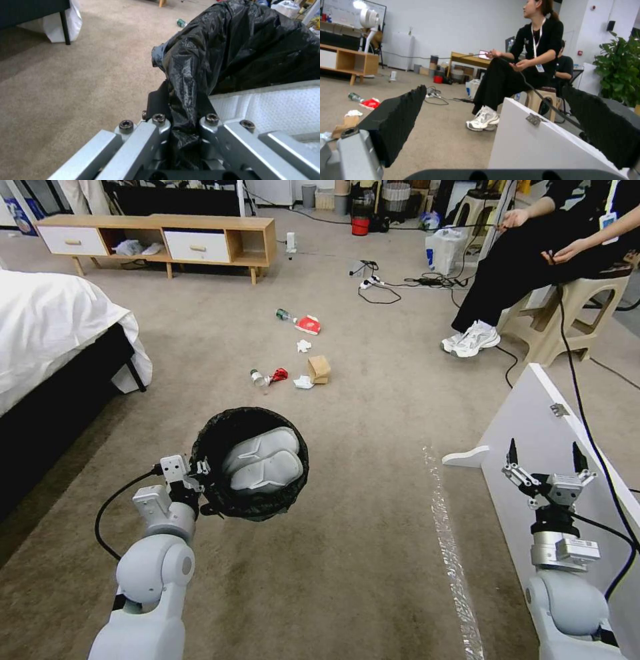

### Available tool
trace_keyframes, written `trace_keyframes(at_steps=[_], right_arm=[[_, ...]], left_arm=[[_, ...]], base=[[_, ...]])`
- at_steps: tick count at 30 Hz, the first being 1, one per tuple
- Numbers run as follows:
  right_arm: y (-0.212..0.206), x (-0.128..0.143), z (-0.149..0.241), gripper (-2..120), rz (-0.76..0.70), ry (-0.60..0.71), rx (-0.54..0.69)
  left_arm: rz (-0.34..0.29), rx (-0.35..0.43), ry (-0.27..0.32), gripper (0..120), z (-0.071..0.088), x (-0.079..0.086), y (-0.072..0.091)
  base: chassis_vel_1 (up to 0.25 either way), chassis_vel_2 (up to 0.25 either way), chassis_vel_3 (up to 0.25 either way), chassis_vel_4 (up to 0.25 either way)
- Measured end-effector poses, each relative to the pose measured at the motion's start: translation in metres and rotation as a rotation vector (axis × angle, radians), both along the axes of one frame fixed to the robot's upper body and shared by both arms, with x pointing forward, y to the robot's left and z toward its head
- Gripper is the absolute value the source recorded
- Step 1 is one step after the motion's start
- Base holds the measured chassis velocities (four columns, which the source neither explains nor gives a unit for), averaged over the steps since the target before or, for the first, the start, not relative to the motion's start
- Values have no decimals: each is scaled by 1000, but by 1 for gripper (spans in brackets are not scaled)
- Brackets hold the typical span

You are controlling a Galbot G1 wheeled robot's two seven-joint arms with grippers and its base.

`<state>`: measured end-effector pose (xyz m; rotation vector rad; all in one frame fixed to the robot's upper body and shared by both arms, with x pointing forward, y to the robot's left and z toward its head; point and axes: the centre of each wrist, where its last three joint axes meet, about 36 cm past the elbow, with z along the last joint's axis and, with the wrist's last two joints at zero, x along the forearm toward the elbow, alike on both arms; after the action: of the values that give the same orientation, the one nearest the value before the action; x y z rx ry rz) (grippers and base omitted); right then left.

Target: Pick up the trash bin and place the garbage on the floor into it.

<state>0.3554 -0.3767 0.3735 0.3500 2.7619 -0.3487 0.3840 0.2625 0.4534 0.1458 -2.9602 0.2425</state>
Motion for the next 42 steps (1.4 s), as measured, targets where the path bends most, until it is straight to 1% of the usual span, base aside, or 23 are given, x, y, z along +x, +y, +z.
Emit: trace_keyframes(at_steps=[6, 10, 42], right_arm=[[1, -1, -1, 100, 4, -3, -3], [1, -1, 0, 100, 5, -5, -3], [2, 0, 0, 100, 16, -19, -22]], left_arm=[[1, 5, -21, 4, 0, 0, -1], [0, 7, -25, 4, 0, 0, -1], [-7, 4, -17, 4, 1, -1, -4]], base=[[0, 0, 0, 0], [0, 0, 0, 0], [1, 2, -1, -1]])
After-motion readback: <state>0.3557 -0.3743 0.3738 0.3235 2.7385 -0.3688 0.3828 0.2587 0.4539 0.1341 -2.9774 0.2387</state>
